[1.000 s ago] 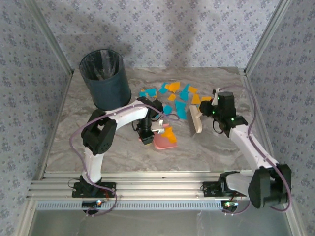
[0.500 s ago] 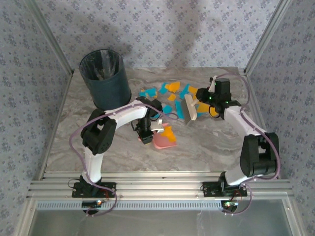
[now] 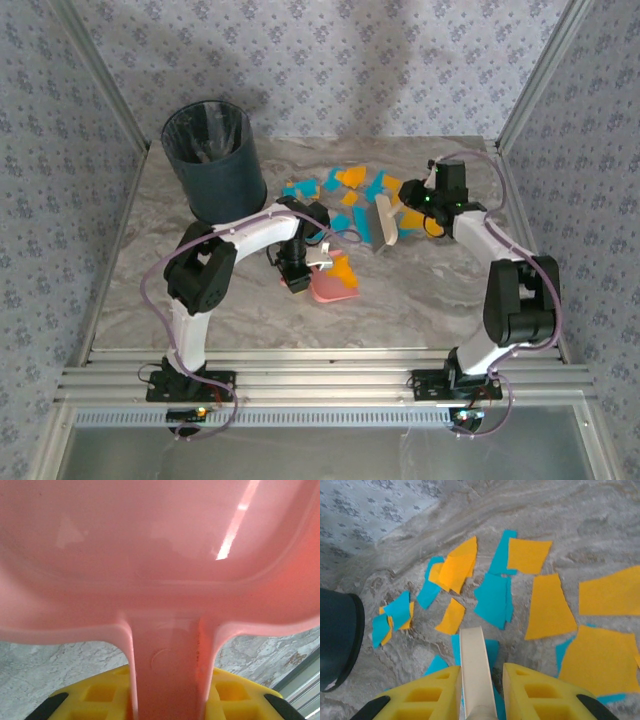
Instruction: Sweep away the paper scraps from the table
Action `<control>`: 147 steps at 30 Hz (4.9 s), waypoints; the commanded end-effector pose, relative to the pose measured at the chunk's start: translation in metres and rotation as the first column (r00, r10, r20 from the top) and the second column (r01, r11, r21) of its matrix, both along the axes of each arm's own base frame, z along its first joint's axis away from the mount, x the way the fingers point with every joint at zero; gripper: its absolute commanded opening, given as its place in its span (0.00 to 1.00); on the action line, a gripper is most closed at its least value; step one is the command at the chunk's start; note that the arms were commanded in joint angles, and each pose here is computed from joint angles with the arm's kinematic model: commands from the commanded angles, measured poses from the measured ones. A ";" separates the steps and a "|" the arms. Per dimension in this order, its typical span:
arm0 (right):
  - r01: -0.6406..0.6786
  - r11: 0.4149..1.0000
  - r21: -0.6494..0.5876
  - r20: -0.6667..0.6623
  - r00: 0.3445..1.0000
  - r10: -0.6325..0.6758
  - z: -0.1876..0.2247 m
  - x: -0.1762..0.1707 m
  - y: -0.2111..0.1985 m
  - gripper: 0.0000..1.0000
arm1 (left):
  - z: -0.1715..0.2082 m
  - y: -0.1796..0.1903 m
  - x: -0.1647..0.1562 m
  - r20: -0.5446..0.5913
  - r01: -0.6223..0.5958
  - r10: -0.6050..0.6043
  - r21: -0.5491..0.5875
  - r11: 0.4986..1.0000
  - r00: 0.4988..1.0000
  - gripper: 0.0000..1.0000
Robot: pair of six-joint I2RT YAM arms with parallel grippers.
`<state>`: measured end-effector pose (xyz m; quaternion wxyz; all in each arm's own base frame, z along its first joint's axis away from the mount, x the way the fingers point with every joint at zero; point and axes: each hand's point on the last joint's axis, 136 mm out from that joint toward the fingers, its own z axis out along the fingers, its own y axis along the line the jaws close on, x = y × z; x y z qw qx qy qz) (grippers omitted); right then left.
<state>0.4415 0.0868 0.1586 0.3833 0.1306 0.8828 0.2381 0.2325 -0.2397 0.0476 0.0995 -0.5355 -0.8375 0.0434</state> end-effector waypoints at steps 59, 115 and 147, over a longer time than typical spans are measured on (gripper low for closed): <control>0.054 0.931 -0.361 0.230 0.973 0.033 0.070 -0.113 -0.007 0.00 | 0.006 0.001 -0.002 -0.010 0.011 -0.010 0.037 0.999 1.000 0.00; -0.171 0.949 -0.264 0.185 0.957 0.224 0.038 -0.107 0.103 0.00 | 0.006 -0.015 -0.003 -0.025 0.038 -0.038 0.029 0.999 0.999 0.00; -0.005 0.960 -0.281 0.222 0.973 0.070 0.067 -0.113 0.066 0.00 | 0.005 -0.013 -0.006 -0.017 0.041 -0.041 0.015 0.999 0.999 0.00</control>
